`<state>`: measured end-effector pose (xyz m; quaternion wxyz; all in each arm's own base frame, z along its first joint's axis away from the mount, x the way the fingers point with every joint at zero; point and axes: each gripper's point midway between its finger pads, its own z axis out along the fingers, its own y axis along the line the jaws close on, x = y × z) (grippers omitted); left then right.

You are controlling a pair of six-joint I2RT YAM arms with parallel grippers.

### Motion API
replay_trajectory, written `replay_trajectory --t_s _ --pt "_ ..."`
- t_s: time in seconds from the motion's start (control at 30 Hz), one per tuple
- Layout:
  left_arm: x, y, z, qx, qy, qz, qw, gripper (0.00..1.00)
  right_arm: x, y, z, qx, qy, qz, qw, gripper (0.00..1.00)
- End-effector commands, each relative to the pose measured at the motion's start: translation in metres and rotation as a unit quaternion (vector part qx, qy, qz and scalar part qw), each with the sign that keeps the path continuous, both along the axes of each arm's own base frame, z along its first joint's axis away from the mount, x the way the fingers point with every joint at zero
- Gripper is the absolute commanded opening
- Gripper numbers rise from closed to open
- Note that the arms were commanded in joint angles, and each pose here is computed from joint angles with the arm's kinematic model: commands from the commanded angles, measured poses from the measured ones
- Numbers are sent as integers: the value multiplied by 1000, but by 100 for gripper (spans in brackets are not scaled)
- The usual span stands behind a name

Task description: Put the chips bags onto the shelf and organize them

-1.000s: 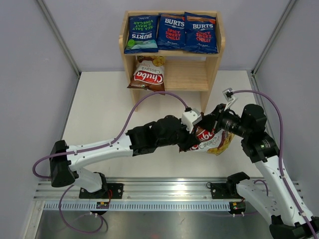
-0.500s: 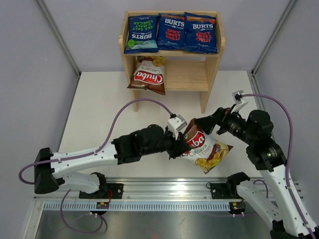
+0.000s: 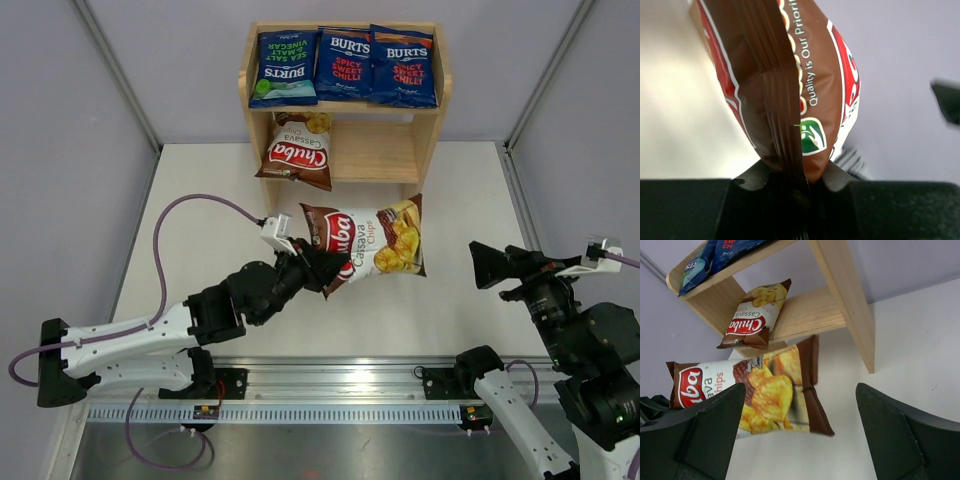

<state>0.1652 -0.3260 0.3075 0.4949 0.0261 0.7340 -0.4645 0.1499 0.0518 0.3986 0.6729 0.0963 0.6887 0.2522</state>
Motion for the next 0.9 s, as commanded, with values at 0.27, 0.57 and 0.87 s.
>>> replay_trajectory --t_s 0.27,0.57,0.87 --pt "64 64 72 -279 41 272 920 0 -20 -24 -9 -10 10 -45 999 99" --pt "110 35 86 -331 58 356 872 2 -33 -14 -1 8 -16 -9 1000 99" --pt "154 8 87 -359 14 381 852 0 -43 -8 -3 -3 -18 19 1000 100"
